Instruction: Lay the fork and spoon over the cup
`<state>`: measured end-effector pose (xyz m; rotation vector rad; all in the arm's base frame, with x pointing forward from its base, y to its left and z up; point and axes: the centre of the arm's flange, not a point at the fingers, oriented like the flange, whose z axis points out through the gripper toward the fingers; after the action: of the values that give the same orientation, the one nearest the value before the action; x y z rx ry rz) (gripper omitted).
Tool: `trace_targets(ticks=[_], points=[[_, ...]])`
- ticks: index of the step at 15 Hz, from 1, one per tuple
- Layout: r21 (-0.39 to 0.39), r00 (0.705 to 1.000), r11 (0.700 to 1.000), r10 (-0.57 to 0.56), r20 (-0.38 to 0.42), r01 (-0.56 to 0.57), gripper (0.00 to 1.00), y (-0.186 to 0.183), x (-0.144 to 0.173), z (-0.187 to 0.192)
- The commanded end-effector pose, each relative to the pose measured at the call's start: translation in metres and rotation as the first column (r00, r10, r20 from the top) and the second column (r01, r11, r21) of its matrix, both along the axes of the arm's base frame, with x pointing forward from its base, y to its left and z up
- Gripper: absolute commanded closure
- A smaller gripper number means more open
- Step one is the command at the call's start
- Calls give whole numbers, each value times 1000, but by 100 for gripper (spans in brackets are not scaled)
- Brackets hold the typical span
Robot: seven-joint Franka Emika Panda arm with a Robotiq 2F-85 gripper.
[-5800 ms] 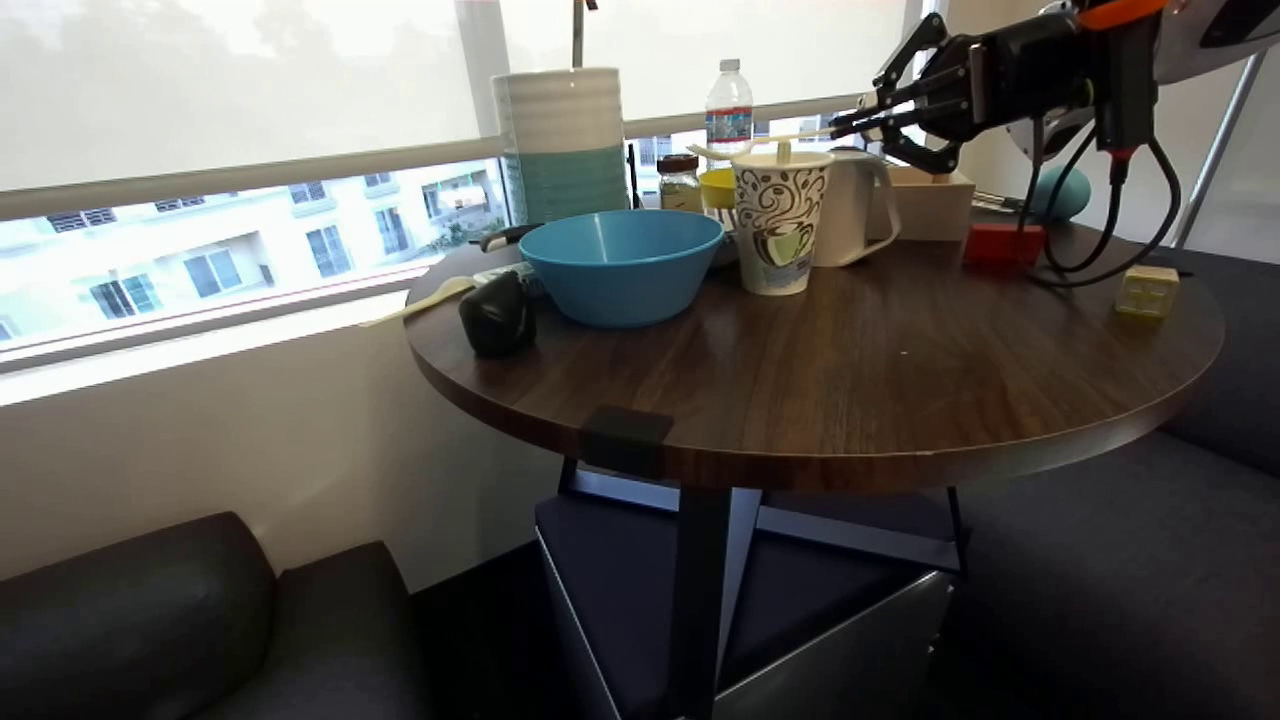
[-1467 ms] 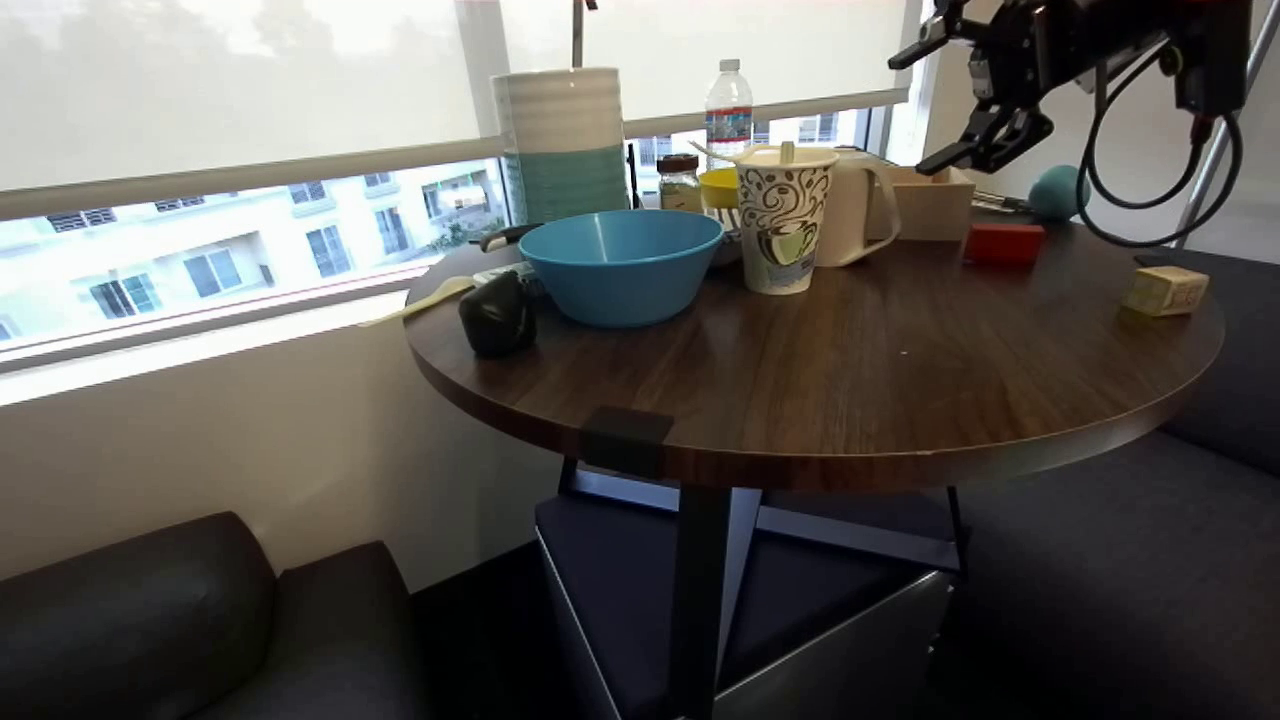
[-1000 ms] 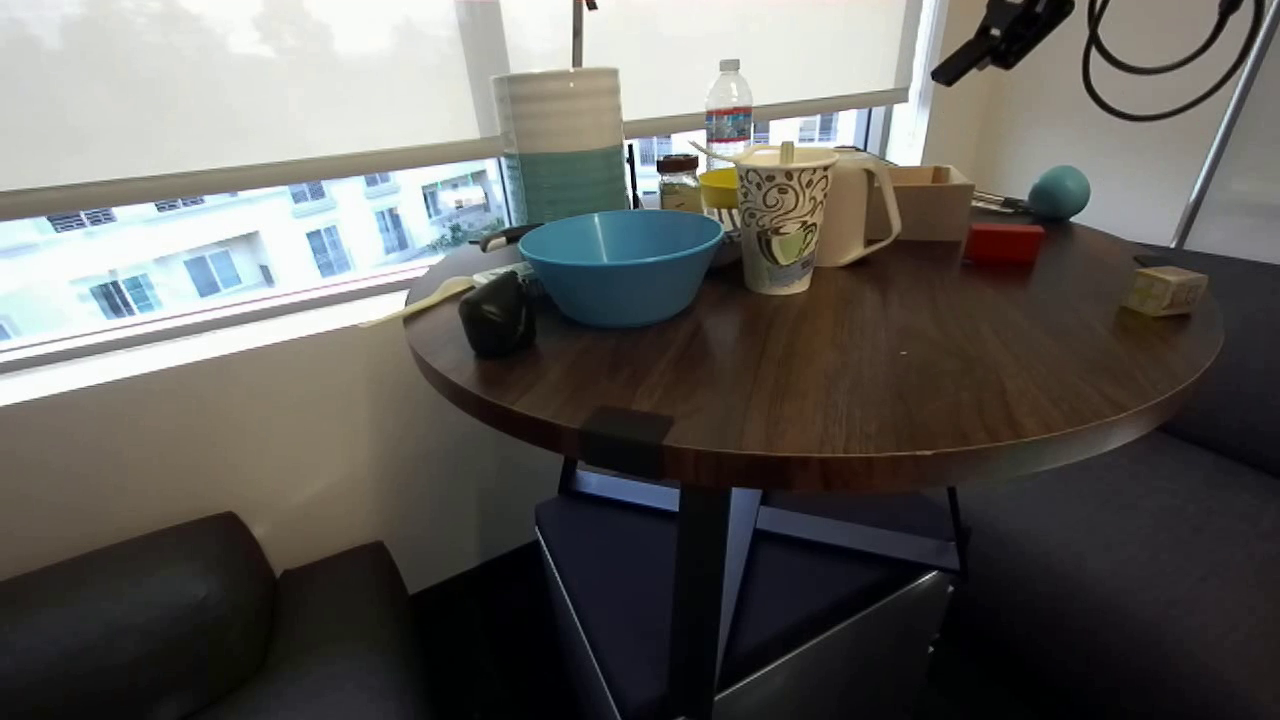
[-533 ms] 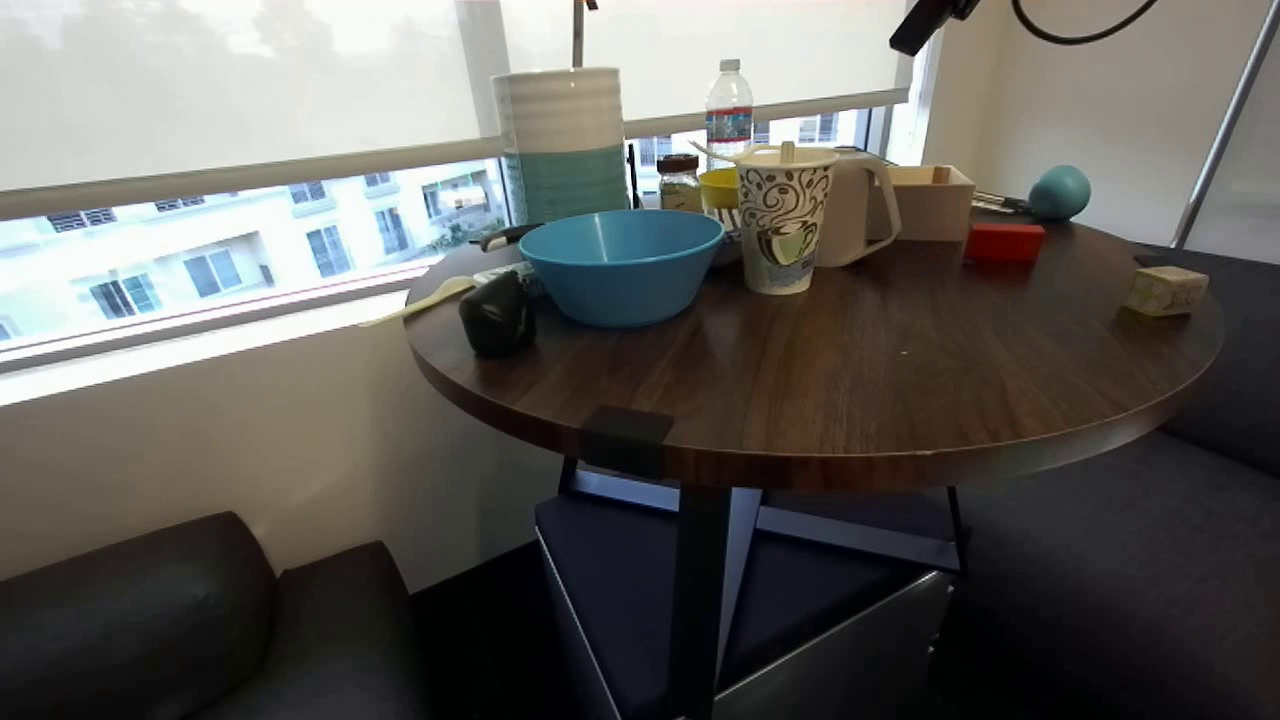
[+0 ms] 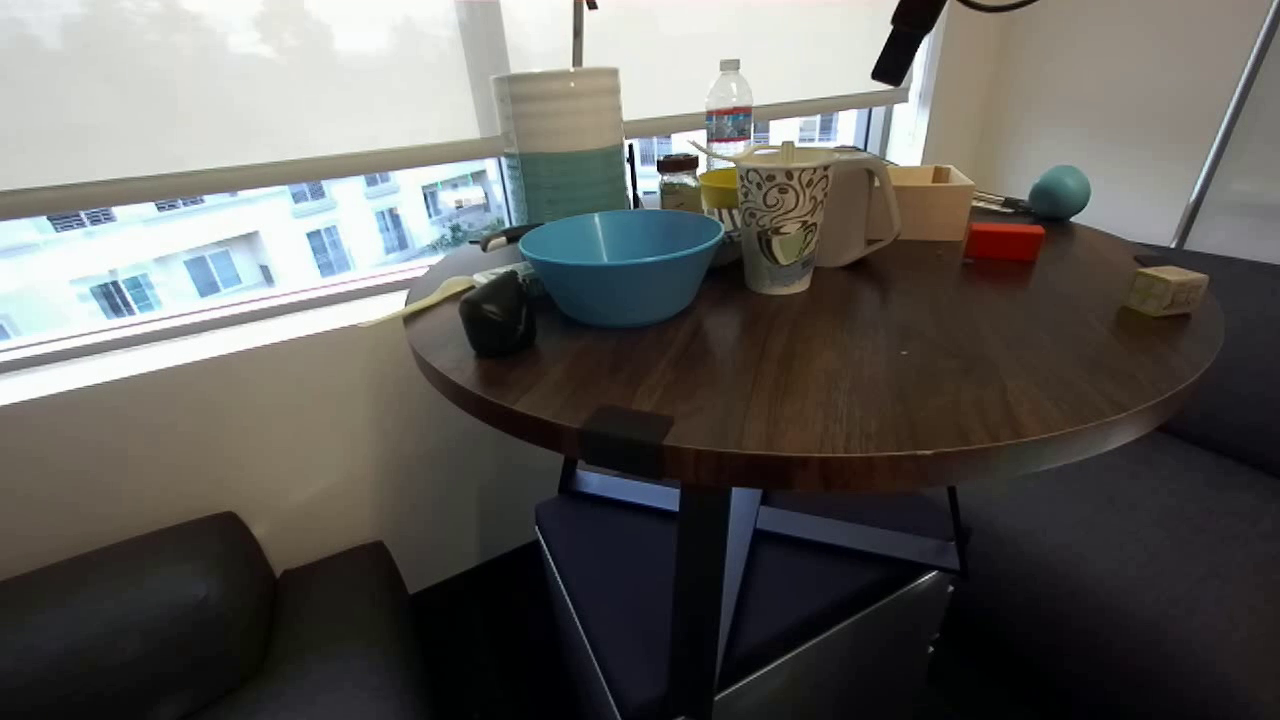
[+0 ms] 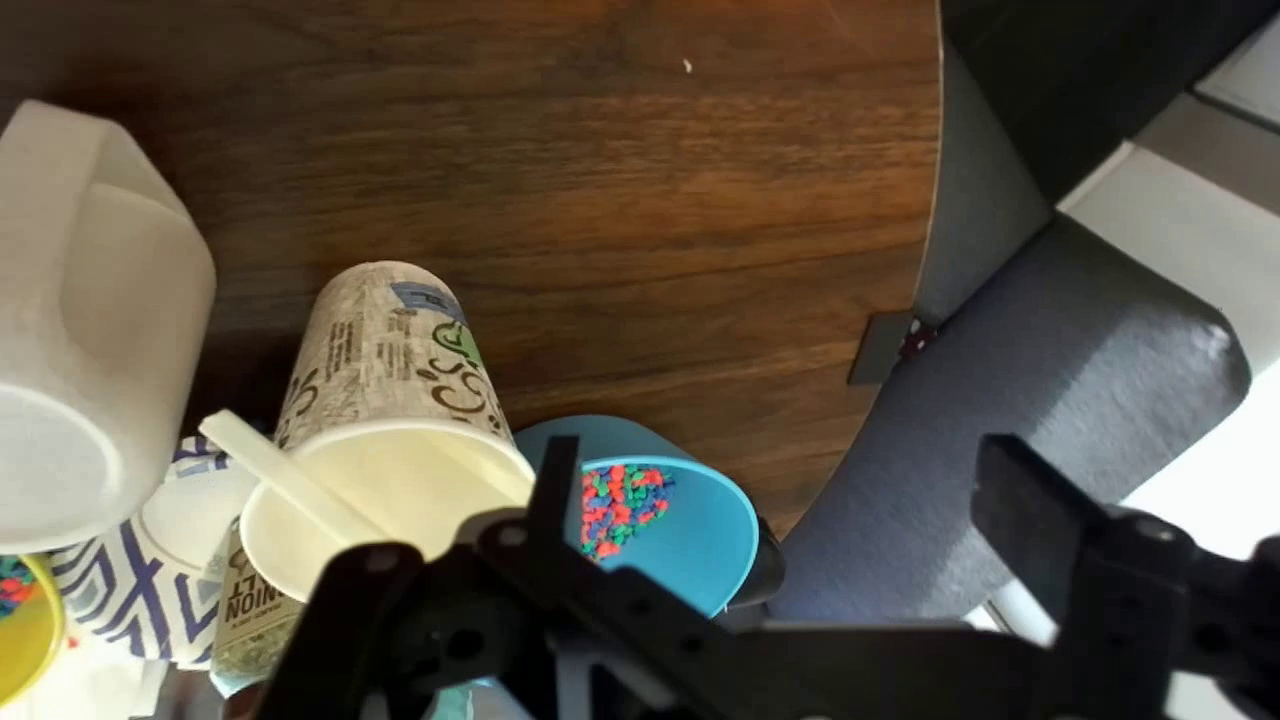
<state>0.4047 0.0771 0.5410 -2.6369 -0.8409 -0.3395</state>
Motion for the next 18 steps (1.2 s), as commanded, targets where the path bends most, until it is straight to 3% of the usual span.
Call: trace_targets(ticks=[1,5,10,15,18], points=[[-141,990,982,135,42,-128,0,14,27,-1],[-300,961,934,244,132,-196,0,35,42,-3],[-453,914,873,317,252,-178,0,47,50,-10],[-474,910,861,333,248,-186,9,49,52,-17],[-465,914,863,333,231,-197,2,51,53,-19]])
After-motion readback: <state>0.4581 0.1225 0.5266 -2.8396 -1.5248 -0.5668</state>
